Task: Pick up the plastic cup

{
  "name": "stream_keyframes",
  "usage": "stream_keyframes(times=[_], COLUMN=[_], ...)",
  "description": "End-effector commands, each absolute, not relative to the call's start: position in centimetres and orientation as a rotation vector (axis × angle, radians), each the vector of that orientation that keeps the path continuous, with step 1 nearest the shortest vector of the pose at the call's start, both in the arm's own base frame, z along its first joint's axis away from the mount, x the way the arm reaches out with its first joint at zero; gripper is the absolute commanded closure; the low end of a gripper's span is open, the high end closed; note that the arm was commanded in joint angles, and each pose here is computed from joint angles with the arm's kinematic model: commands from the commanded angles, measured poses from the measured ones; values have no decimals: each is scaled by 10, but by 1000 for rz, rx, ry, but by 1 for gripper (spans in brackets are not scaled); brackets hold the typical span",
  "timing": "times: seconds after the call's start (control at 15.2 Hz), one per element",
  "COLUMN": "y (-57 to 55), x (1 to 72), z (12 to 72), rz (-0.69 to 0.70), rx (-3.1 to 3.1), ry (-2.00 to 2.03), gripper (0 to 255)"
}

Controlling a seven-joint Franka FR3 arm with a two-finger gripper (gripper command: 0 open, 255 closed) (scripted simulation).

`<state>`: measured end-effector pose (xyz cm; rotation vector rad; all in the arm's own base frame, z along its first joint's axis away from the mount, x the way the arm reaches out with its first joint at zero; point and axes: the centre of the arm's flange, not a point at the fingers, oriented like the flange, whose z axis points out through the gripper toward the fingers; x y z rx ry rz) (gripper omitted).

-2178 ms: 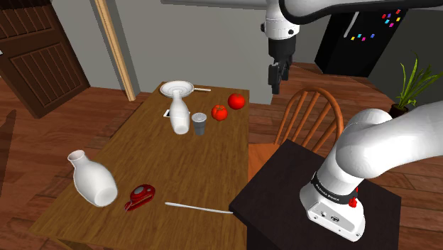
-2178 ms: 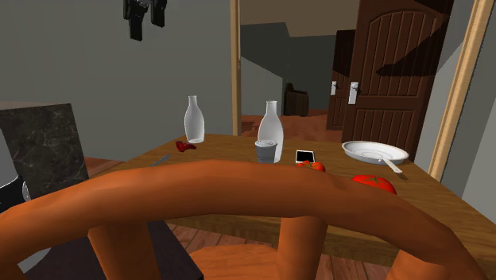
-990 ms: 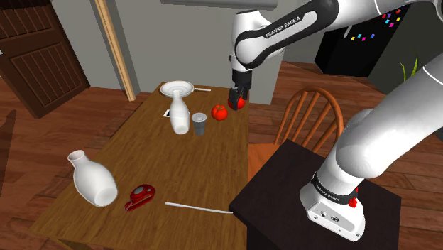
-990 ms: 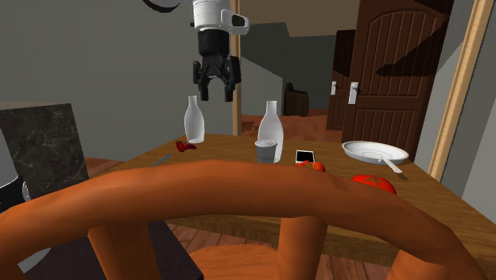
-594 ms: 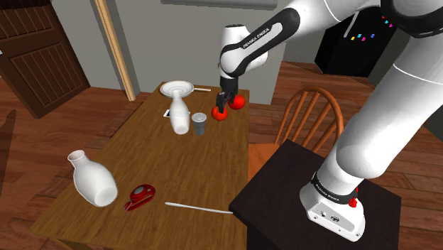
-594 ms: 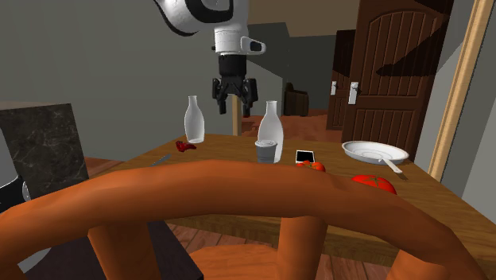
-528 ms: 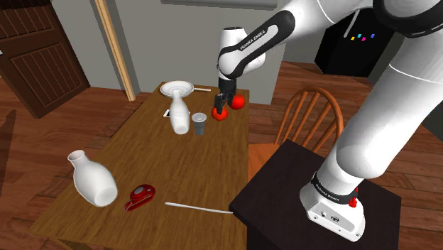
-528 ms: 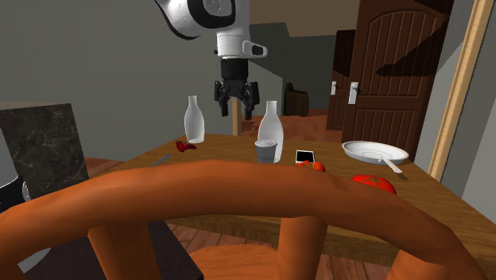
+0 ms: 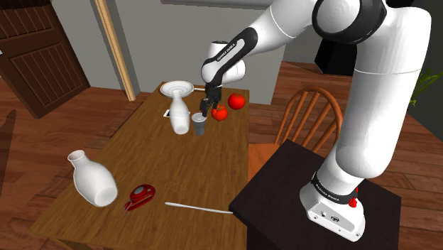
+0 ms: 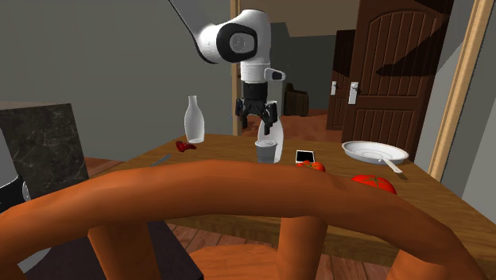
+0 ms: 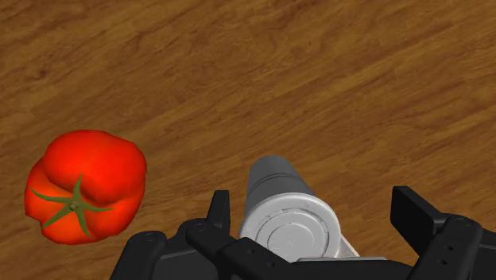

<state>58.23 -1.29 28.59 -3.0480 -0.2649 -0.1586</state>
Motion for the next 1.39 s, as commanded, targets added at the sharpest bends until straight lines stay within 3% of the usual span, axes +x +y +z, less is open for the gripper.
stream_keyframes(times=[0.0, 0.73, 0.79, 1.32], y=[-11, -10, -10, -11], x=[603, 616, 615, 615], z=[271, 223, 223, 223], rz=[-186, -201, -201, -201], rx=[-3031, -3021, -3021, -3021], ry=[-265, -265, -265, -265], gripper=[0, 0, 255, 255])
